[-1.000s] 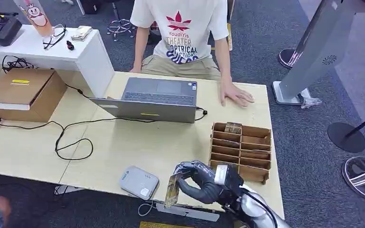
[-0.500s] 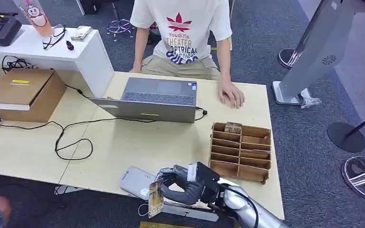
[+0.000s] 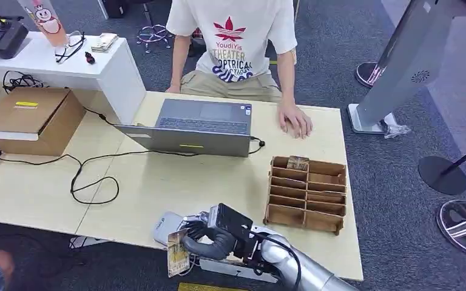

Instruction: Pass the card to the sensor for recognition and then transmit it.

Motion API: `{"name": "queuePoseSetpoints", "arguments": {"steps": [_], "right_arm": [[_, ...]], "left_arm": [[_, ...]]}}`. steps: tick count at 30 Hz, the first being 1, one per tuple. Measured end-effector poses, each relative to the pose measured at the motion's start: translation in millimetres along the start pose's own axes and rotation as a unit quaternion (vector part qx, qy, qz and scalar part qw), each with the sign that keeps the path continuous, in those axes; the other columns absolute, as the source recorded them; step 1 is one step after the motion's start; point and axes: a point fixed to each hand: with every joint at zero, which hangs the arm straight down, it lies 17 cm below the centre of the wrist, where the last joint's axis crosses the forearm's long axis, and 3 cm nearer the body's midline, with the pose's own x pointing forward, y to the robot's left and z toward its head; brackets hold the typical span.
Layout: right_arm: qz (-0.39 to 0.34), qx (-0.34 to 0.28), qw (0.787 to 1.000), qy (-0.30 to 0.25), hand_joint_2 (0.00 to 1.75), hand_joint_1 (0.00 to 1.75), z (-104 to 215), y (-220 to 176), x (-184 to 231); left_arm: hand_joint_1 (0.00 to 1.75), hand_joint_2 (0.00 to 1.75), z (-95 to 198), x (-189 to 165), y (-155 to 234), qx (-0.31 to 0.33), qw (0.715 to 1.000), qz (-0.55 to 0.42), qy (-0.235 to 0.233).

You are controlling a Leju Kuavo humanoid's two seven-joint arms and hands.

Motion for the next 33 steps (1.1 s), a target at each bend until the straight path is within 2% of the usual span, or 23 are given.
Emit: {"name": "queuePoseSetpoints", "arguments": {"steps": [19, 33], "right_arm": [[0.043, -0.081, 0.993, 0.079, 1.75, 1.75, -11, -37, -49], [0.079, -0.146, 0.974, 0.153, 1.75, 1.75, 12, -83, -84]], "left_arm": [[0.00, 0.00, 1, 8, -7, -0.006, 1.000, -0.021, -0.002], [0.00, 0.00, 2, 10, -11, -0.009, 1.000, -0.030, -0.005]]}}
